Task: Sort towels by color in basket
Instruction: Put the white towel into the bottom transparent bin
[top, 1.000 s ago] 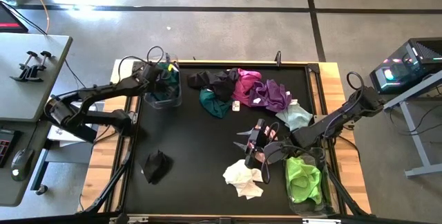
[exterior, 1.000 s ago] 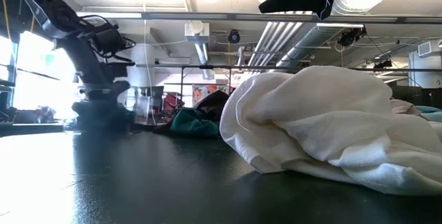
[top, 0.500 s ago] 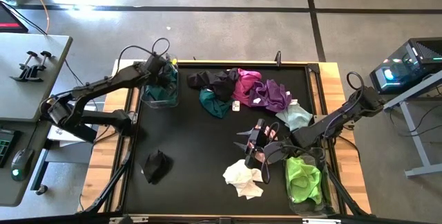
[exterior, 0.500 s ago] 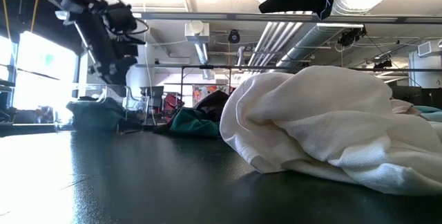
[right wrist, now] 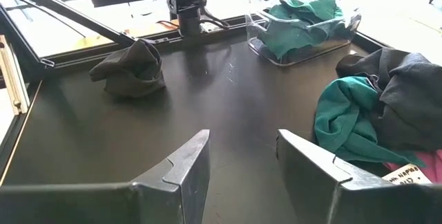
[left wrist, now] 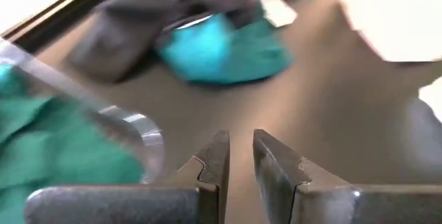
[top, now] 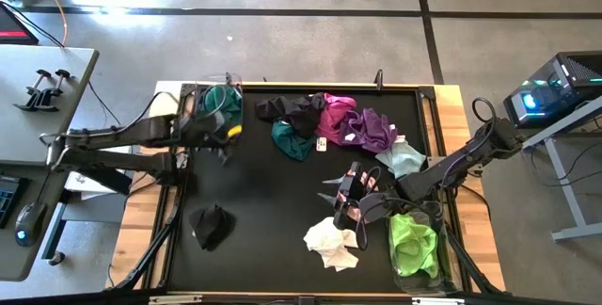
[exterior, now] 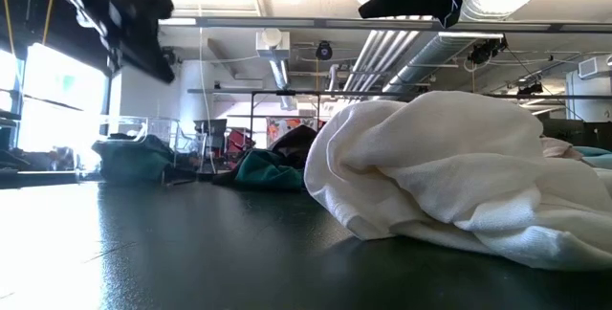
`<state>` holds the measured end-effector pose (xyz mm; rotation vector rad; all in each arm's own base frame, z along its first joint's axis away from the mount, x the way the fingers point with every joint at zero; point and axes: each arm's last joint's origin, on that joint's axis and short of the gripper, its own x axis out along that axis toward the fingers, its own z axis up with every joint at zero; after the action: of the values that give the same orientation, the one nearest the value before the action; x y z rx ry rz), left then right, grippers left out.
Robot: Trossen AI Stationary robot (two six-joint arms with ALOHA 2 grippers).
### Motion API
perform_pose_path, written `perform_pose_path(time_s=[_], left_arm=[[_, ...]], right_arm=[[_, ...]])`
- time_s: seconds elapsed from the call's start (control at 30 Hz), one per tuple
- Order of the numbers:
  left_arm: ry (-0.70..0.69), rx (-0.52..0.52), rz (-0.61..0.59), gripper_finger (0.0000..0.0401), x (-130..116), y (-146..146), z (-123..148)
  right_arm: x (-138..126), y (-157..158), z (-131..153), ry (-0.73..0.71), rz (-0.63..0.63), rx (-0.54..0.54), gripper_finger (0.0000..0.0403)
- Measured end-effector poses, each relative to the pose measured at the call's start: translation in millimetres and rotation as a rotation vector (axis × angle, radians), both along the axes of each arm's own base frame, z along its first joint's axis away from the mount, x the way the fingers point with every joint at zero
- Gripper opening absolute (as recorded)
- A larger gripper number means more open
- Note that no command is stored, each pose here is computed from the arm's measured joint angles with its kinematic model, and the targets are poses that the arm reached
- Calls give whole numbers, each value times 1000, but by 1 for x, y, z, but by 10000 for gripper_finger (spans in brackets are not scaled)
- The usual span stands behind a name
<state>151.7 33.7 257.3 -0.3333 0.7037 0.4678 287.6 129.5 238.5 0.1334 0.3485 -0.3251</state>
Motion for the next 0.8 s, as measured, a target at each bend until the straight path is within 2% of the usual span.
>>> perform_pose_path(time_s=[0.17,0.37,0.5,0.63,0.8], left_arm=[[-168,35,-185,53,8,-41,14],[-377,302,-348,53,30,-90,29],[-456,450,-455,53,52,-119,27],[-444,527,-544,53,68,-142,12],[-328,511,-490,53,69,-154,-5]], right_arm=[[0,0,0,2,3,-8,161],[0,0,0,2,2,-6,161],[0,0,0,5,6,-15,161],[0,0,0,8,10,-23,161],[0,0,0,13,16,-39,161]])
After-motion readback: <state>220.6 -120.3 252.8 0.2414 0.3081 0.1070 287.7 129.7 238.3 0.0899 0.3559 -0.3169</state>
